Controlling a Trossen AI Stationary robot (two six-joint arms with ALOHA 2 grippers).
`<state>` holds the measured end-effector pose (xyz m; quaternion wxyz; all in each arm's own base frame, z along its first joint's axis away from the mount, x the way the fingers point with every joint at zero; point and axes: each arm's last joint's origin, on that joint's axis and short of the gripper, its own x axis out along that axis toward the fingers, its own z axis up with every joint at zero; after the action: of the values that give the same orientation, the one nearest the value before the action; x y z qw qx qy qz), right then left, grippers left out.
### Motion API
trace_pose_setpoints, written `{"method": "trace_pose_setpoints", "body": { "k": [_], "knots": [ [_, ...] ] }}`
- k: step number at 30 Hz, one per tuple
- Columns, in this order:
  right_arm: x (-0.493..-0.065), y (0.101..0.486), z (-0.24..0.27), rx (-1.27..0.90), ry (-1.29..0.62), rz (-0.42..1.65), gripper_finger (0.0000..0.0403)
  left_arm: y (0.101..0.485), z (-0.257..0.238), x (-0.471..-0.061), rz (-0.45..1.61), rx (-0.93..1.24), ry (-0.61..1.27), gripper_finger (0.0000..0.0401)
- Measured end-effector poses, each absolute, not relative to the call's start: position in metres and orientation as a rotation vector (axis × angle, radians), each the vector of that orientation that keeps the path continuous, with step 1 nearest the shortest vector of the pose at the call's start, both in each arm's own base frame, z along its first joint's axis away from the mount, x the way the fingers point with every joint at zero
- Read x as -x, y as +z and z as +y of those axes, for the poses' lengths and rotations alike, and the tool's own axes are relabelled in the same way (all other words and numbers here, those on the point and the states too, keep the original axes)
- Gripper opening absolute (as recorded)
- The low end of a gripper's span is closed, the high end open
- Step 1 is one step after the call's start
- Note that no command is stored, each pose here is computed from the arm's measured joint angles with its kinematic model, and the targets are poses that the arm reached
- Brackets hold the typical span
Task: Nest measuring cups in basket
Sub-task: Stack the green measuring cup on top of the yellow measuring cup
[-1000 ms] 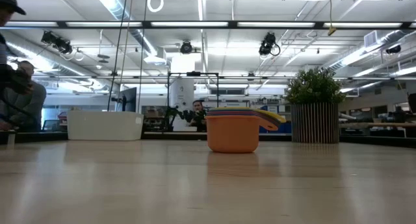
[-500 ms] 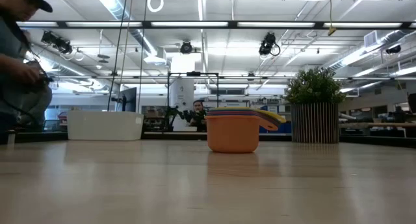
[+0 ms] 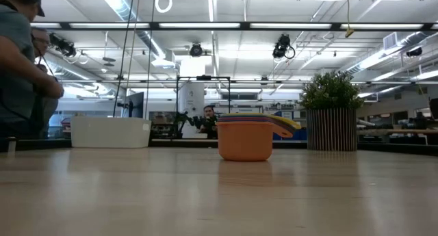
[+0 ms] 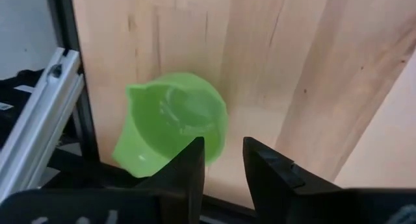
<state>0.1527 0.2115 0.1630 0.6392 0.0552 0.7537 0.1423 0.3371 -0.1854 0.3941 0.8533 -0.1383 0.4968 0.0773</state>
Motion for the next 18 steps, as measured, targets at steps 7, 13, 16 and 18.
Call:
{"method": "trace_pose_setpoints", "body": {
  "k": [7, 13, 16, 18],
  "knots": [
    [-0.155, 0.147, 0.219, -0.096, 0.308, 1.729, 0.0113, 0.394, -0.186, -0.337, 1.044, 0.298, 0.166, 0.0079],
    [-0.156, 0.138, 0.221, -0.059, 0.273, 1.719, 0.0107, 0.394, -0.186, -0.337, 1.044, 0.31, 0.173, 0.0079],
    [-0.156, 0.138, 0.221, -0.049, 0.28, 1.714, 0.0079, 0.394, -0.186, -0.337, 1.044, 0.31, 0.173, 0.0079],
    [-0.156, 0.138, 0.22, -0.045, 0.276, 1.715, 0.0048, 0.394, -0.186, -0.337, 1.044, 0.309, 0.173, 0.0079]
  ]
}}
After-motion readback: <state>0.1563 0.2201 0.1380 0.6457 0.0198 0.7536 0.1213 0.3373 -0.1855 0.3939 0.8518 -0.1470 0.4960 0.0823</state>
